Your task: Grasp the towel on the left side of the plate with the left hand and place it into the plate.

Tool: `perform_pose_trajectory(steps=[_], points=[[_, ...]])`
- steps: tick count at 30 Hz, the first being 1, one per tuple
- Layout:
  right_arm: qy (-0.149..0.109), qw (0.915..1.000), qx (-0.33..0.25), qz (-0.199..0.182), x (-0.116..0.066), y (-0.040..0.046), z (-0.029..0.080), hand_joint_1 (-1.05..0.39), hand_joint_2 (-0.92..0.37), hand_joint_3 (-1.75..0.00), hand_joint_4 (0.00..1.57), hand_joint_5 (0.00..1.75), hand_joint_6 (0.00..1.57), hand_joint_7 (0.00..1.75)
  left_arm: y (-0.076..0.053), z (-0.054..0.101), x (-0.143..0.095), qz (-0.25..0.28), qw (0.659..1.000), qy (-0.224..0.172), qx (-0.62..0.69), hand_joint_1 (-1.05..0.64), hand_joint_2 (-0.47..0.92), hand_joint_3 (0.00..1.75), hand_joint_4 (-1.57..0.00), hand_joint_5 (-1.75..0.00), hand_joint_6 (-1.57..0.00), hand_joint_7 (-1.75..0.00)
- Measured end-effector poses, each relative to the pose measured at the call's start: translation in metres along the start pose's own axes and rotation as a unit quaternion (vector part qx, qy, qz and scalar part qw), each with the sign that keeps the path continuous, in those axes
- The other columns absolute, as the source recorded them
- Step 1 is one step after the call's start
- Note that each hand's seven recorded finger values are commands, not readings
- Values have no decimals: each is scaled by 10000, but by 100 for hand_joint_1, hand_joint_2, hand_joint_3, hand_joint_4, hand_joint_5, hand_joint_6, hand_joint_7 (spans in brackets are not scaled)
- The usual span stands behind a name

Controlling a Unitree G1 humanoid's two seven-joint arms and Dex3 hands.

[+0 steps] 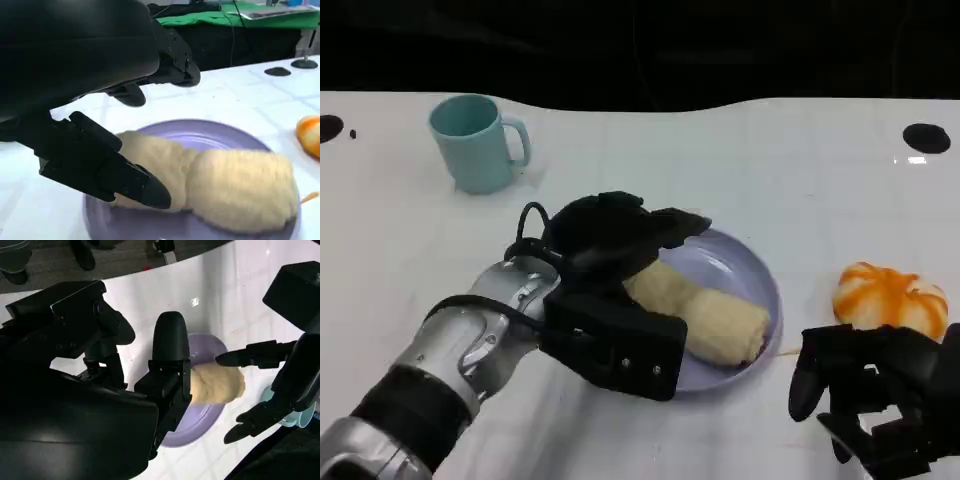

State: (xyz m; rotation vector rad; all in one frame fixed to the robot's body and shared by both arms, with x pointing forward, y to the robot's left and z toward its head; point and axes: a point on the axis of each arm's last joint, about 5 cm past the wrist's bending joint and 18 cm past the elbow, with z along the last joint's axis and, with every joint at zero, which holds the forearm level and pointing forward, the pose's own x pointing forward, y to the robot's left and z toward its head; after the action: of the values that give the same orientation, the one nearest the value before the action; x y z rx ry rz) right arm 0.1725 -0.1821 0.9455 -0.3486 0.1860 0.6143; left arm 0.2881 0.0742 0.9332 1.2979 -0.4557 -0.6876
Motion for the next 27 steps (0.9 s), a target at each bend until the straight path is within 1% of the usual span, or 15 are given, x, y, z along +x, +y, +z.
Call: perform_pose_trajectory(steps=[3,8,9,12,16,19,22,25,27], points=[[0,10000,1,0,0,0,0,6,-62,-103,68,168,67,144,35,2,-21,-3,9995,-32,323,-78,92,7,-9,-38,-11,0],[-2,10000,0,2,1,0,1,6,-62,-104,68,168,67,144,123,-7,-79,148,9981,-102,589,-78,92,8,-11,-42,-12,-1],[-3,10000,-2,1,1,-1,1,6,-62,-104,68,168,67,144,135,-18,-99,169,9979,-113,615,-78,92,8,-12,-43,-13,-2],[-6,10000,-4,5,3,0,3,6,-61,-104,68,168,67,143,180,-68,-187,305,9978,-85,578,-77,92,10,-8,-57,-18,-3],[-4,10000,-12,8,4,2,3,6,-61,-104,68,167,67,142,232,-163,-355,417,9976,-6,561,-76,92,11,-9,-62,-20,-4],[-9,10000,-13,8,5,0,5,6,-62,-104,68,167,67,142,231,-222,-483,478,9973,62,545,-75,92,11,-12,-64,-21,-4],[-16,10000,-15,6,7,-2,7,6,-62,-104,68,167,67,143,210,-267,-614,552,9979,130,321,-68,92,10,-18,-67,-26,-6],[-20,10000,-16,6,9,-5,9,6,-62,-104,68,167,67,143,194,-279,-750,746,9965,155,-356,-61,92,11,-25,-66,-31,-7],[-23,10000,-14,3,10,-8,9,7,-62,-104,68,168,67,143,165,-271,-842,823,9924,216,-894,-54,92,11,-34,-61,-40,-8]])
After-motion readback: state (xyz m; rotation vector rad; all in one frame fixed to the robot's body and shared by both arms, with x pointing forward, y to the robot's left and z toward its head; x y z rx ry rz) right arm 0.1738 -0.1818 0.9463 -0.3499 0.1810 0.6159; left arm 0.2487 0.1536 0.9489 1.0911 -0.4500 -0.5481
